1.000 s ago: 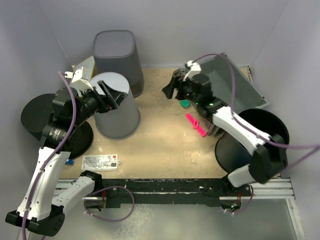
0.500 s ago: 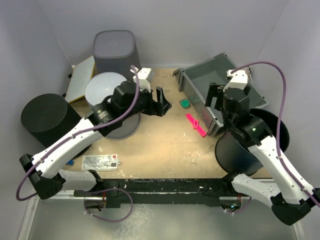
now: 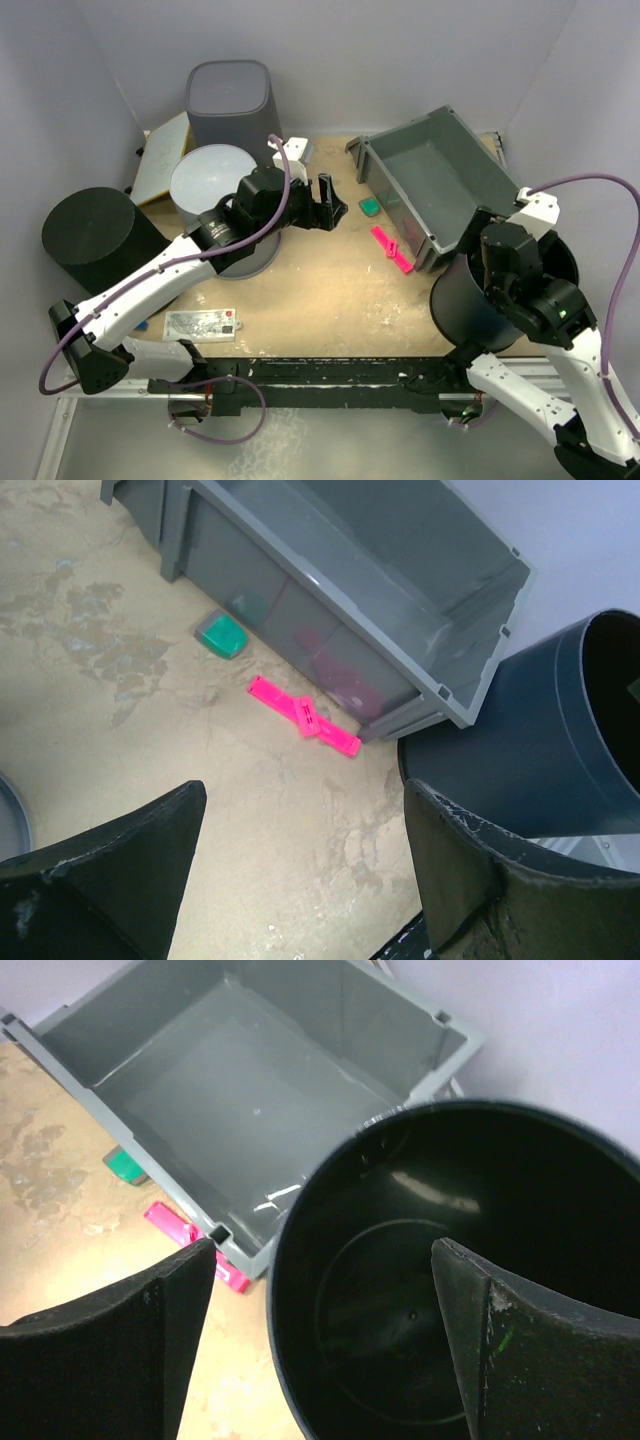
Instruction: Turn the large container upside down
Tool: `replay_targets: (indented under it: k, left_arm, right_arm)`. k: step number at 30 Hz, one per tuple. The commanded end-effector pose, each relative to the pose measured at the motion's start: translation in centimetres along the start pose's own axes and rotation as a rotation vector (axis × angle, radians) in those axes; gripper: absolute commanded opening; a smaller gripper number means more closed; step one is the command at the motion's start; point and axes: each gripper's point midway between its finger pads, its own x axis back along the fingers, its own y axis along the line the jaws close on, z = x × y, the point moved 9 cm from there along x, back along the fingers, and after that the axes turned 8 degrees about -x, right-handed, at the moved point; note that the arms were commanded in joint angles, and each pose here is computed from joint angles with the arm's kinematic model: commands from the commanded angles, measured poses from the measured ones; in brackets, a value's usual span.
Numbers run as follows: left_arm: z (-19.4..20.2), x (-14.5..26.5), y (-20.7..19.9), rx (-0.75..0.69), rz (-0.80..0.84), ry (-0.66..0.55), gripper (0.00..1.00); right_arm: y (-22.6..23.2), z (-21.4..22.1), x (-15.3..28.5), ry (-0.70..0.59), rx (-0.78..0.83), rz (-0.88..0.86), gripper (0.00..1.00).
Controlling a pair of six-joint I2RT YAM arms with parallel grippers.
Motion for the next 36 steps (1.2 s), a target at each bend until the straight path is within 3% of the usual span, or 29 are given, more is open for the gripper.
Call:
replay_targets:
  k: [1,6,15,18,22,31,36]
  left_arm:
    - [-0.5,-0.5,-0.3,0.024,0.026,-0.056,0.77]
    - [0.1,-1.0,-0.3,0.036,0.031,-0.050,0.77]
    - [0.9,-1.4,-0.2,0.048,0.035,-0.031,0.77]
    - [1.1,-1.6,-0.2,0.048,0.035,-0.028,0.77]
    - [1.4,-1.9,-0.1,0.047,0.027,-0.020,0.77]
    - [1.2,-2.4,0.7,0.091,-0.076,-0.055,0.78]
    - [0.7,-2.0,0.7,0.124,-0.091,-0.096,0.78]
  right_arm:
    - [0.4,2.8,-0.6,0.116,-0.021,0.009,0.86]
    - [1.3,3.8,-0.8,0.181,-0.030,-0.043,0.81]
    - [1.6,4.6,-1.4,0.191,-0.023,-0.039,0.56]
    - [1.6,4.4,-1.3,0.188,-0.019,-0.045,0.39]
    - [1.3,2.6,-0.3,0.151,-0.028,-0.091,0.00]
    - [0.4,-5.1,3.4,0.038,0.050,-0.160,0.00]
    - [0.5,-9.5,6.0,-0.014,0.036,-0.282,0.00]
